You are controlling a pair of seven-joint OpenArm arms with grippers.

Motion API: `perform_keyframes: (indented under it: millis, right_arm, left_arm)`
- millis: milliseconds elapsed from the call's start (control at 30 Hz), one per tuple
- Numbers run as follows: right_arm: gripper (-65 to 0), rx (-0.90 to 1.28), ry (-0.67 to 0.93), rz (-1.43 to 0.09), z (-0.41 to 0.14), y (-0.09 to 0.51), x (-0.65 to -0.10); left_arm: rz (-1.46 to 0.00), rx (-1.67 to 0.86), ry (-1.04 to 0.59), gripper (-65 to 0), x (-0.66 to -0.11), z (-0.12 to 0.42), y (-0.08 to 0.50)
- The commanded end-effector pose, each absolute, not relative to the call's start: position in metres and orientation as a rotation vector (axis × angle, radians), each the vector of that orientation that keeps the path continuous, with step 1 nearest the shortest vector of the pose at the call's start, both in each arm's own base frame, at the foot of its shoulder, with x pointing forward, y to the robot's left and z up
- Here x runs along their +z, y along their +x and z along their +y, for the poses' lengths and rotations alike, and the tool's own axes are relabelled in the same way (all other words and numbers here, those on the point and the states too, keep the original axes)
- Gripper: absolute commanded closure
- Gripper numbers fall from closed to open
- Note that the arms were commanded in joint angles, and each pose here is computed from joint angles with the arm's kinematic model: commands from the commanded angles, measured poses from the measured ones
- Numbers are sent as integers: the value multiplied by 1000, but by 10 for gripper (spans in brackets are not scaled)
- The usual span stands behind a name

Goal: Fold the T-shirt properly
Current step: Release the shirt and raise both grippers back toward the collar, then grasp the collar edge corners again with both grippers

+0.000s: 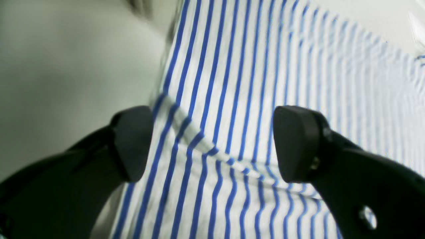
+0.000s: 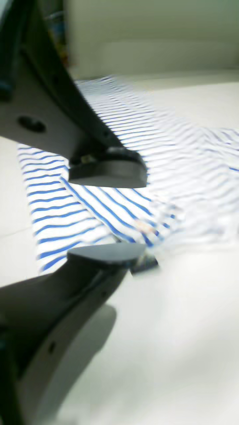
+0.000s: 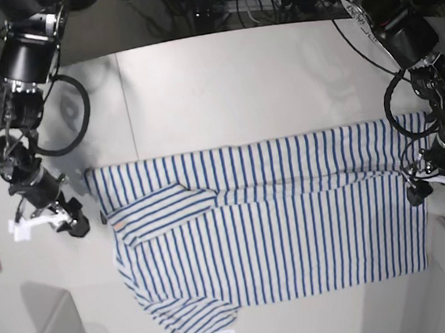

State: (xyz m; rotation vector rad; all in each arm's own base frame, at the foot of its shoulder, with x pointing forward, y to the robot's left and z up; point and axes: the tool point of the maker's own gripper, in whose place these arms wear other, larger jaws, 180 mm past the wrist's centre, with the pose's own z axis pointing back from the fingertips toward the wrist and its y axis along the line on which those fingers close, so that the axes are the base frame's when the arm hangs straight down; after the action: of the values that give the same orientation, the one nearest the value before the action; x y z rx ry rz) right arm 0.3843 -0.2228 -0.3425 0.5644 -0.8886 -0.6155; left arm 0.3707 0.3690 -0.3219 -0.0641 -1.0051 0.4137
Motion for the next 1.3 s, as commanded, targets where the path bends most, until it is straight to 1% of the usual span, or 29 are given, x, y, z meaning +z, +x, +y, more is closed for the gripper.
perform_keyframes:
  millis: [0, 100, 167, 233, 367, 433, 500, 667, 733, 900, 1133, 1267]
  right_arm:
    - [-254, -629, 575, -932, -226, 386, -326]
    - [-272, -711, 554, -908, -225, 361, -335]
    - [-303, -739, 565, -885, -213, 345, -341]
    - [-320, -760, 578, -855, -200, 329, -351]
    - [-320, -824, 594, -774, -182, 305, -377]
    - [-321, -917, 555, -731, -188, 296, -394]
    - [-321, -973, 515, -724, -195, 292, -407]
    - [-321, -1023, 472, -725, -206, 293, -426]
    - [-321, -1034, 467, -714, -206, 294, -432]
    - [-323, -1008, 497, -734, -203, 308, -431]
    - [-323, -1028, 501, -721, -204, 314, -437]
    - [-323, -1023, 468, -765, -214, 318, -433]
  left_arm:
    - [-1079, 426, -32, -541, -299, 384, 366]
    - [-1117, 503, -63, -541, -301, 386, 333]
    - [-1118, 554, -72, -541, -308, 391, 306]
    - [-1108, 609, -90, -541, -318, 393, 281]
    - [-1078, 696, -117, -541, -336, 400, 244]
    - [-1051, 709, -124, -541, -345, 396, 228]
    - [-1028, 721, -134, -541, -354, 391, 219]
    - [-994, 756, -153, -541, -370, 389, 214]
    - [-1002, 765, -167, -541, -371, 389, 221]
    - [-1010, 803, -209, -541, -377, 389, 238]
    - [-992, 879, -288, -541, -394, 385, 260]
    - [-980, 909, -323, -540, -402, 381, 268]
